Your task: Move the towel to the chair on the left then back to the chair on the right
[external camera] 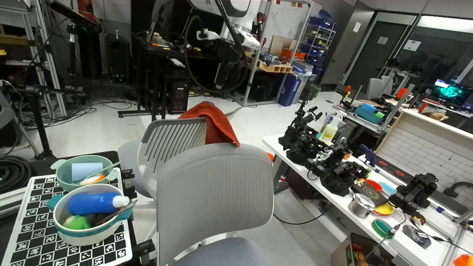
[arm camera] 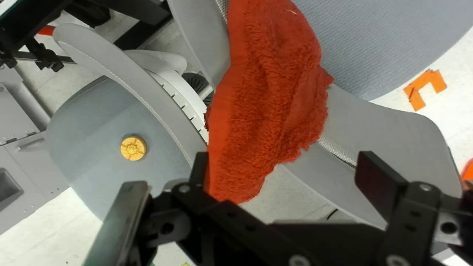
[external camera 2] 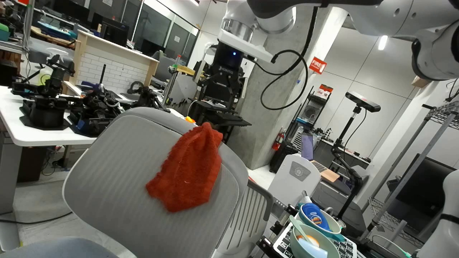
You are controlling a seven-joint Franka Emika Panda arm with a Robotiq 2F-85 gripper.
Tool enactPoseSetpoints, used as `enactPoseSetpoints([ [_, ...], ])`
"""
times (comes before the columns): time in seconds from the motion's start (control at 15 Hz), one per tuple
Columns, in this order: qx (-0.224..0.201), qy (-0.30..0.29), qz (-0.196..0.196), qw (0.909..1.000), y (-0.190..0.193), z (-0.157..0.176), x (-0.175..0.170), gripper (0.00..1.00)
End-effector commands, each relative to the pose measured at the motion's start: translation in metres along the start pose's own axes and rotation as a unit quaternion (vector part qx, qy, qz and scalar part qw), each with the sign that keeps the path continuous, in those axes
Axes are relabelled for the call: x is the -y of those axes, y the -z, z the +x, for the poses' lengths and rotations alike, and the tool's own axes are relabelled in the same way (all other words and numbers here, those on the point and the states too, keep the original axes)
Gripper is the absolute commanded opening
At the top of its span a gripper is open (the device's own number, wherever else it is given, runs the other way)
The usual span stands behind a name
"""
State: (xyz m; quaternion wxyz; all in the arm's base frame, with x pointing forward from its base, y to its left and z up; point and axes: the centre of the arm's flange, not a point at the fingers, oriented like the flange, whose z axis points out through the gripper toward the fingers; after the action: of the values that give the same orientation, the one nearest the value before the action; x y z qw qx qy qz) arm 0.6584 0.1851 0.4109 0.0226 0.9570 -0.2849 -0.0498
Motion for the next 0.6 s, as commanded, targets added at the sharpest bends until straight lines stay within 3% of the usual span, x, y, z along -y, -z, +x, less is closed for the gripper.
enactPoseSetpoints([
  [0.0,0.003,-0.001,-0.002,1.0,-0.017,-0.009,-0.005,1.0],
  [0.53,0.019,0.0,-0.024,0.9995,-0.07,-0.004,-0.002,1.0],
])
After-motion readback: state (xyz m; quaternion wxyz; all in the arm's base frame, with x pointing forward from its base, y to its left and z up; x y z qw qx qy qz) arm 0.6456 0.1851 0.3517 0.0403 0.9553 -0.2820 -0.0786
